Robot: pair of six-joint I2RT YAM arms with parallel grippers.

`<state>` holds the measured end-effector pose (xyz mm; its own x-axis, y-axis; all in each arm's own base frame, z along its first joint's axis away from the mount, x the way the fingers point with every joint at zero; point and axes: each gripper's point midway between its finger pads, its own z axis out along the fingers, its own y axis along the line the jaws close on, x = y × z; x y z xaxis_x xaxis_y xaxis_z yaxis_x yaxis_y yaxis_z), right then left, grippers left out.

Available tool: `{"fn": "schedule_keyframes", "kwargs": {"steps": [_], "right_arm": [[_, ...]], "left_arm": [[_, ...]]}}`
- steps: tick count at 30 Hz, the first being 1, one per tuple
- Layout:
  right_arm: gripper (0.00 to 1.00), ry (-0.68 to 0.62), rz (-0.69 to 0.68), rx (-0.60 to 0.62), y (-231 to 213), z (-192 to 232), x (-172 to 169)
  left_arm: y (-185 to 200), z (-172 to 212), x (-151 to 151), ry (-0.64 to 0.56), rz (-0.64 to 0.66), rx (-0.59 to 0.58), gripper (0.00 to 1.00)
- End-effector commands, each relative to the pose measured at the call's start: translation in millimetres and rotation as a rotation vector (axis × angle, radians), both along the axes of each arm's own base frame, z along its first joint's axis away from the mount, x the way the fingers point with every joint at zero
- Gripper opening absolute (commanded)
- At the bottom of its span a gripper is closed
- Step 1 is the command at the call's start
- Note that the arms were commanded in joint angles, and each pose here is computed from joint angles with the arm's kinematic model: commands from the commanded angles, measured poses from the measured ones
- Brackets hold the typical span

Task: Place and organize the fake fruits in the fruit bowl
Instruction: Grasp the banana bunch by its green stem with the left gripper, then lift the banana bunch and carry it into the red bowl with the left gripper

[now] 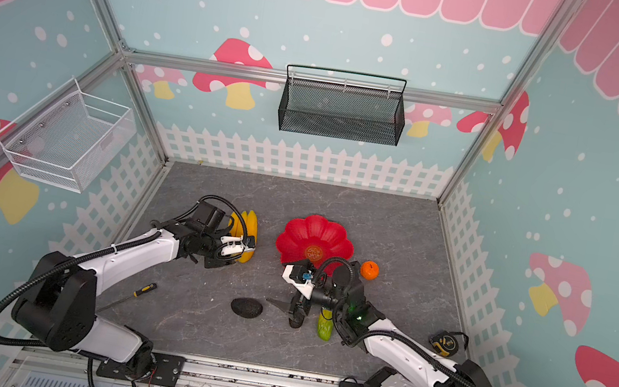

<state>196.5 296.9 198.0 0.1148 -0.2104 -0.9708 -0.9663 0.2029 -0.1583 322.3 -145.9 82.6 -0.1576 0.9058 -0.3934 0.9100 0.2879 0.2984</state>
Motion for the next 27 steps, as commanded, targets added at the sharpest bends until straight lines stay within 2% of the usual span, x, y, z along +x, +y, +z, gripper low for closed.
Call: {"fn": "schedule_keyframes", "kwargs": {"steps": [1, 3, 7, 8, 11, 13, 17, 22, 27], "right_arm": [[0.98, -0.038, 0.014, 0.0, 1, 5, -1], [0.98, -0.036, 0.017, 0.001, 2, 5, -1], [0.98, -0.031, 0.016, 0.001, 2, 6, -1], [0.98, -0.036, 0.011, 0.004, 1, 8, 0], [0.98, -0.048, -0.002, 0.013, -1, 12, 0], [0.98, -0.042, -0.035, 0.02, -5, 14, 4], [0.98, 0.021, -0.195, 0.053, -28, 20, 37], [0.98, 0.216, -0.489, 0.104, -86, 5, 98], [0.98, 0.297, -0.646, 0.165, -129, 0, 116]], "left_arm": [[-7, 4, 10, -0.025, -0.037, -0.023, 0.46], [-8, 2, 9, -0.016, -0.04, -0.027, 0.42], [-8, -1, 7, -0.004, -0.057, -0.014, 0.19], [-8, 1, 7, -0.005, -0.055, -0.014, 0.17], [-7, 7, 7, -0.02, -0.059, -0.012, 0.16], [-7, 18, 8, -0.044, -0.052, -0.021, 0.11], [-18, 51, 8, -0.102, -0.033, -0.056, 0.09], [-65, 90, -15, -0.133, -0.107, -0.093, 0.09], [-120, 114, -40, -0.138, -0.23, -0.159, 0.08]]}}
